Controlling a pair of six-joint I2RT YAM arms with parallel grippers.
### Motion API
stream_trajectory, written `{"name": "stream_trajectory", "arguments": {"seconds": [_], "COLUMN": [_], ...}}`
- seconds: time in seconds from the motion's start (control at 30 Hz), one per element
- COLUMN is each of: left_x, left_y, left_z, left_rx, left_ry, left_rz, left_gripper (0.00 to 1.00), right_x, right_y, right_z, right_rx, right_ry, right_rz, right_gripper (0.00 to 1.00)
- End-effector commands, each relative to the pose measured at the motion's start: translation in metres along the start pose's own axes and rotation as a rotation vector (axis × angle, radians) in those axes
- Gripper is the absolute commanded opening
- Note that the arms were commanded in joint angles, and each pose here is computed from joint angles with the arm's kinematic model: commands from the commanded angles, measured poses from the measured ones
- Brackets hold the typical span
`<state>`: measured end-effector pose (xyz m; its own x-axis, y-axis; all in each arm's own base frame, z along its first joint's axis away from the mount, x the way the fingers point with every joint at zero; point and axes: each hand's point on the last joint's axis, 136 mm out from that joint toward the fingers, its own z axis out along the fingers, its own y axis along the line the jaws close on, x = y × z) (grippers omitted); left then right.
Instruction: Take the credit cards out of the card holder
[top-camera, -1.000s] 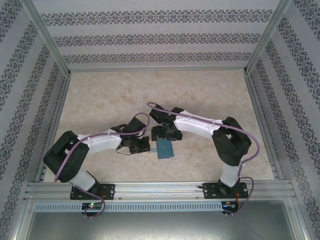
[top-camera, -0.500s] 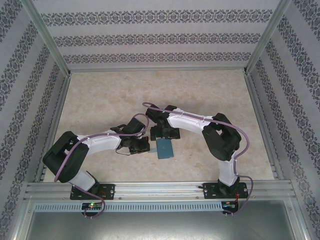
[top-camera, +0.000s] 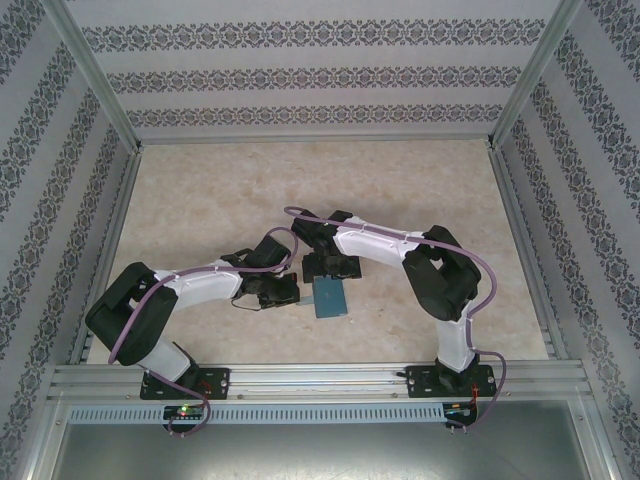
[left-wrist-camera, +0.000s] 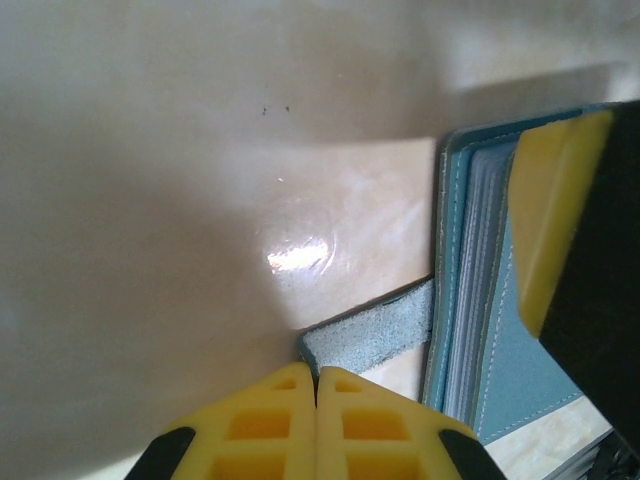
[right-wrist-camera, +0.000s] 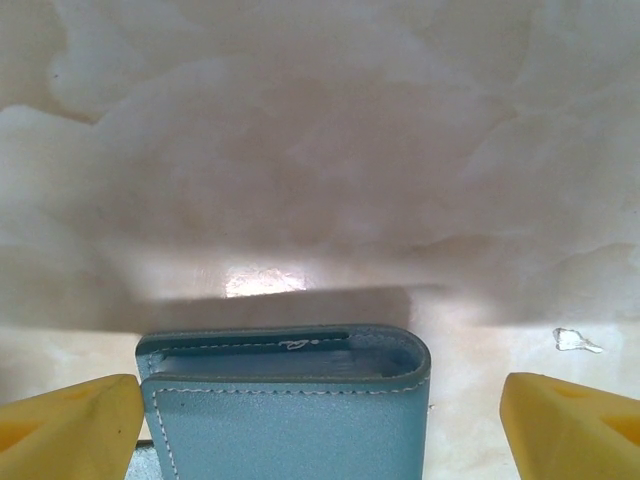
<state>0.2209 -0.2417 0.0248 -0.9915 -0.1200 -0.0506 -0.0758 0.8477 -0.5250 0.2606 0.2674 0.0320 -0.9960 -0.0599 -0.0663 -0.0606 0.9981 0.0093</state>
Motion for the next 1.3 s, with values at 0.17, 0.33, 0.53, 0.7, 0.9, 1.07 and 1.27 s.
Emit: {"name": "stream_trajectory", "arguments": {"seconds": [0.17,0.33,0.53,0.7,0.9,1.07,1.27], "left_x": [0.002,0.003,0.002,0.003,0.003,0.003,0.003], "left_y": [0.005,0.006,0.005,0.006,0.006,0.007,0.006], "left_z": [0.002,0.003,0.003,0.003,0.004,0.004,0.004], "left_rx": [-0.001,-0.001,0.003,0.0,-0.002,-0.005,0.0], "left_ry": [0.008,0.009,0.01,0.012,0.014,0.014,0.012], "left_rz": [-0.022,-0.027,-0.028,-0.028,-0.03,-0.031,-0.03], "left_gripper": [0.03,0.03,0.03,0.03,0.03,0.03,0.03], "right_x": [0.0,0.0,0.0,0.001,0.001,0.002,-0.001], "right_y": [-0.009,-0.008,0.006,0.007,0.004,0.001,0.0], "right_z": [-0.007,-0.012,-0.004,0.001,0.009,0.009,0.003], "right_rx": [0.066,0.054,-0.006,0.0,0.021,0.038,0.037], "right_ry": [-0.016,-0.027,-0.005,0.003,0.013,0.012,-0.007], "right_rz": [-0.022,-0.023,-0.017,-0.018,-0.019,-0.016,-0.02], "right_gripper": [0.9,0.9,0.9,0.9,0.91,0.9,0.9]}}
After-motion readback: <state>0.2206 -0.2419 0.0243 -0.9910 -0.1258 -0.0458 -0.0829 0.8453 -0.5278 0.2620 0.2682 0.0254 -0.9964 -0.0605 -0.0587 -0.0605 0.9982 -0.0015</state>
